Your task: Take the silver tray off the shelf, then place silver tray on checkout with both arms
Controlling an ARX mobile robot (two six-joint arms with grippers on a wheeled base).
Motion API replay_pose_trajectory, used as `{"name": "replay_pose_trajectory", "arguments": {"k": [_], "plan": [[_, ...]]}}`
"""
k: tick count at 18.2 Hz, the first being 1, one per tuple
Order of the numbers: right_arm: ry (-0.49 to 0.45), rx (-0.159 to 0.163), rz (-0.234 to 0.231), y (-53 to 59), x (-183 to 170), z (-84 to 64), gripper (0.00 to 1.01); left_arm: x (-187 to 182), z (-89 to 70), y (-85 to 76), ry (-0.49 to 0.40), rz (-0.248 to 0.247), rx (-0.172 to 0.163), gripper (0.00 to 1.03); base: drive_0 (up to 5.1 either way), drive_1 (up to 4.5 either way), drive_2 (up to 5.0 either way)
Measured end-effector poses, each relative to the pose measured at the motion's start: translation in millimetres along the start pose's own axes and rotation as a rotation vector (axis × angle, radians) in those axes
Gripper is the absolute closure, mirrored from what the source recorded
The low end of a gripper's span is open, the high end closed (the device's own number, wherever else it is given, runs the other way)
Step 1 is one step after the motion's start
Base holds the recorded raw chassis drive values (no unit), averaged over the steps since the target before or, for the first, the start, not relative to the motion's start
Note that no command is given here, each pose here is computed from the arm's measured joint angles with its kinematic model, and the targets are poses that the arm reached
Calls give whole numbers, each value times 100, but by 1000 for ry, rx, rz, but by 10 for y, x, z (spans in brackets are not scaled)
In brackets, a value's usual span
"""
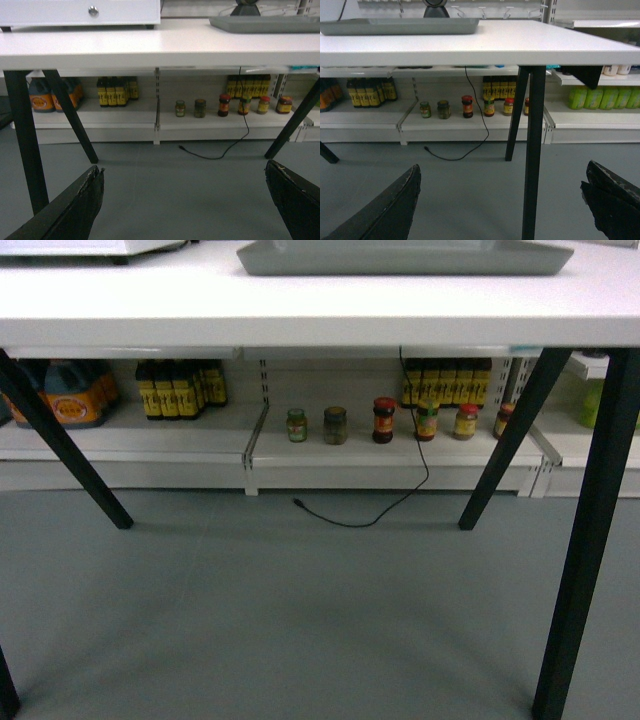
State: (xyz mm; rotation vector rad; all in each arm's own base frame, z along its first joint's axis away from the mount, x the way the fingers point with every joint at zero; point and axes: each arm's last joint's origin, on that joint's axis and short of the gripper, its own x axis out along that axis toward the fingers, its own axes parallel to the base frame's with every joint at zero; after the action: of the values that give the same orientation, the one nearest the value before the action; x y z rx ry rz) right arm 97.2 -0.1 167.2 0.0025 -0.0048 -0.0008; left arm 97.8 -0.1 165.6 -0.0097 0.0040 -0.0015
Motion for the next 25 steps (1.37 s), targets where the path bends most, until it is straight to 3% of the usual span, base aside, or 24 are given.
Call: {"name": "replay_pose_trajectory", "arguments": {"k": [25], "plan": [[1, -2, 0, 0, 0, -1, 3, 0, -2, 0, 2, 1, 7, 5, 0, 0, 0]]}}
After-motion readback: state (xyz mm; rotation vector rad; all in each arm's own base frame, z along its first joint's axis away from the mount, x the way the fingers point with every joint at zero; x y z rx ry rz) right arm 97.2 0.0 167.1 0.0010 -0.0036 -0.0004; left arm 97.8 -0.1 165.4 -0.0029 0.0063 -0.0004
